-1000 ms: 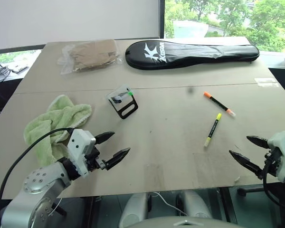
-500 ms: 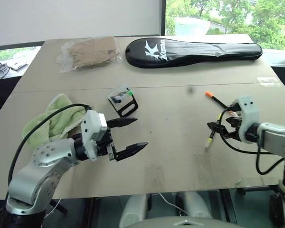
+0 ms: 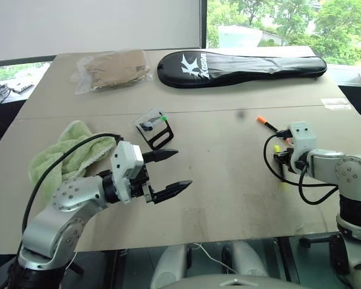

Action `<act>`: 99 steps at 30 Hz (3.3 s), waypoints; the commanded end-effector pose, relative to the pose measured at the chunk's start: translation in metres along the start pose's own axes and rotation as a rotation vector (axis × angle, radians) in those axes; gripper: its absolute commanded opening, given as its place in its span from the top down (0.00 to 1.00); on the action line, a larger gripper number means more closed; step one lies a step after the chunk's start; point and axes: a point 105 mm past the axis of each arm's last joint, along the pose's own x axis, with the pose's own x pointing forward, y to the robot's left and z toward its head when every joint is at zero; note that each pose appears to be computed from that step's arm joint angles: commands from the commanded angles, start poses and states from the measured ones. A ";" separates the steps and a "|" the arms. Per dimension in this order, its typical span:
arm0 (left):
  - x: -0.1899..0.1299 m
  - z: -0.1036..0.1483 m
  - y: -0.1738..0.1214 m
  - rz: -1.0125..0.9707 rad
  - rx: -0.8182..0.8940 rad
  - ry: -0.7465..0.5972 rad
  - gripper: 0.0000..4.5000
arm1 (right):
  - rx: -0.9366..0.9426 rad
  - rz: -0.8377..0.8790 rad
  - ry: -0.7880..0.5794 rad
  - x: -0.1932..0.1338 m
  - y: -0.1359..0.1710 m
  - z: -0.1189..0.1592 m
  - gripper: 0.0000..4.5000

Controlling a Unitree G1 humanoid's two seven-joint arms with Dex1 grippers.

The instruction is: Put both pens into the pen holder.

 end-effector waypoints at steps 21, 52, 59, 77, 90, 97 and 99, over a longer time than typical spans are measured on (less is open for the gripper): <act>-0.032 -0.012 0.025 0.358 -0.027 -0.160 0.00 | -0.259 0.704 -0.561 -0.061 0.102 0.096 0.98; -0.022 0.075 0.037 0.208 -0.262 -0.336 0.00 | -0.350 1.329 -0.981 -0.115 0.230 0.157 0.98; -0.008 0.087 0.048 0.183 -0.219 -0.364 0.48 | -0.354 1.281 -0.994 -0.116 0.224 0.159 1.00; -0.012 0.091 0.059 0.321 0.024 -0.341 1.00 | -0.355 1.234 -1.017 -0.122 0.188 0.146 0.52; -0.025 0.088 0.077 0.517 0.644 -0.145 1.00 | -0.674 0.915 -0.874 -0.121 0.105 0.073 0.11; -0.019 0.067 0.089 0.503 0.687 -0.128 1.00 | -0.689 0.821 -0.847 -0.115 0.095 0.063 0.11; -0.017 0.064 0.092 0.499 0.715 -0.120 1.00 | -0.673 0.807 -0.854 -0.116 0.094 0.062 0.11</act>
